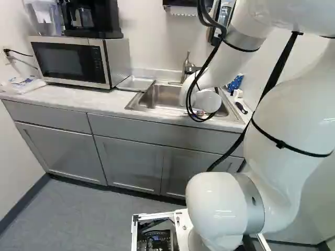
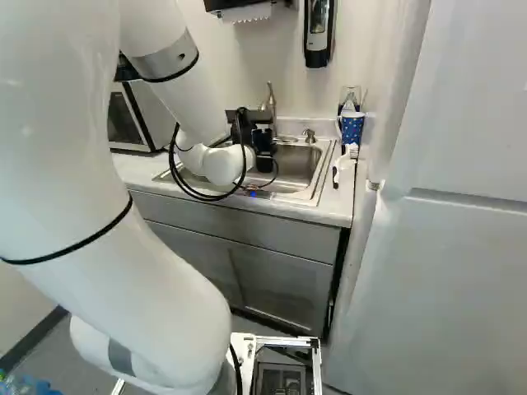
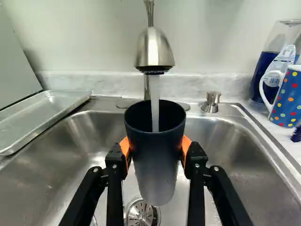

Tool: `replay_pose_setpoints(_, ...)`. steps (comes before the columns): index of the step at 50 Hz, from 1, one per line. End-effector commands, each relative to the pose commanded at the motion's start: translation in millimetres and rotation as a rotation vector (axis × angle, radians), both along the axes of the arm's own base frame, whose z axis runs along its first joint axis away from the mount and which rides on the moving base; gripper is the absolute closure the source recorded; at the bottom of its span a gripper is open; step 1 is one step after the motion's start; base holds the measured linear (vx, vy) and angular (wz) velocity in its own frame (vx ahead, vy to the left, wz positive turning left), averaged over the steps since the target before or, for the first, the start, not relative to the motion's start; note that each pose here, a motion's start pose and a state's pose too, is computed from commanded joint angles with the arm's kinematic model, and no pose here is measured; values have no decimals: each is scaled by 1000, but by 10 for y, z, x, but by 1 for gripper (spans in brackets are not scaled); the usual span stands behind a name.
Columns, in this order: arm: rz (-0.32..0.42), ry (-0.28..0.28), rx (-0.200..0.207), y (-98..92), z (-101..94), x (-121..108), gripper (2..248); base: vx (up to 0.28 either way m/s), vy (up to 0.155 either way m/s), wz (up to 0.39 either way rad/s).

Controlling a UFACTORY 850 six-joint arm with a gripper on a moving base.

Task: Rinse the cup and place it in the tray

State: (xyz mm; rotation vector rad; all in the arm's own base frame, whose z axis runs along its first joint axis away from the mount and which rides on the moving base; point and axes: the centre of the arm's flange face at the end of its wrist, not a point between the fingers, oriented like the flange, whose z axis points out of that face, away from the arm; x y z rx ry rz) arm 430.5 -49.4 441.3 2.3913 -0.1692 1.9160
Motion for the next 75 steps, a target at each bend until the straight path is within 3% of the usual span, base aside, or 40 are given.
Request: replay_pose_setpoints(75, 0, 0, 0, 0, 0, 0, 127, 0, 0, 0)
